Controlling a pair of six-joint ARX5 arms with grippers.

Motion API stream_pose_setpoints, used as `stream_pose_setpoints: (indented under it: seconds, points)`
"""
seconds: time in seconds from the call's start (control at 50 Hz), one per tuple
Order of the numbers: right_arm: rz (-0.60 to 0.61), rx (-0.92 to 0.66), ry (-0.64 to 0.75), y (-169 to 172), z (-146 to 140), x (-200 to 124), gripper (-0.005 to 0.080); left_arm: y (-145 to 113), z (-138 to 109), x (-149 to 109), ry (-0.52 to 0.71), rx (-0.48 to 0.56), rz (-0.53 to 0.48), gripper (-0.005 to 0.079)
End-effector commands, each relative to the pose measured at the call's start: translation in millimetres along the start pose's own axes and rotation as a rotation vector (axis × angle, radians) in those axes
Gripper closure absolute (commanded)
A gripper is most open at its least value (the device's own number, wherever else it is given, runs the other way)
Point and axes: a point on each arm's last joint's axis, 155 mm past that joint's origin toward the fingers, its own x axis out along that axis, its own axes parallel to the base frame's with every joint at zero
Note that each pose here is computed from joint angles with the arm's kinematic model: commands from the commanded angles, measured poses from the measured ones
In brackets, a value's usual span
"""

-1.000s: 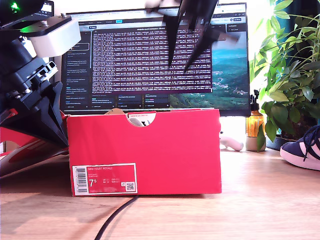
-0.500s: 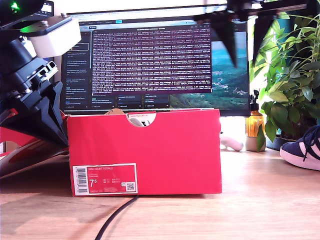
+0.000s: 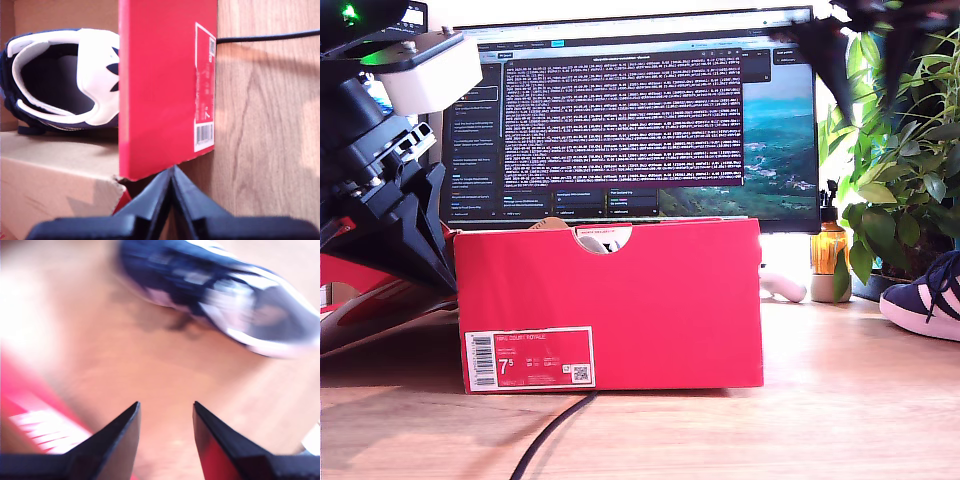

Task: Pack the blue shoes by picking the first shoe and placing it inside the red shoebox, left side, then picking and rotating the second shoe and placing it in the shoebox

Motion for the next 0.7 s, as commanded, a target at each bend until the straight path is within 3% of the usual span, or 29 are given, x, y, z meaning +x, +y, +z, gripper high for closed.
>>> stream_pose_setpoints:
  seconds: [0.0,0.18,0.32,0.68]
  points:
    - [-0.033,0.030,0.009,-19,-1,5,0.0447,3,3,2,-0.010,-0.003,0.008,0.0761]
    - [-0.122,0.132,0.049,-65,-5,25,0.0437,3,3,2,-0.011,-0.003,0.009,0.0761]
    - [-0.148,0.178,0.067,-87,-2,31,0.0281,3,3,2,-0.011,-0.003,0.009,0.0761]
    - [-0.198,0.297,0.082,-117,16,41,0.0271,3,3,2,-0.011,-0.003,0.008,0.0761]
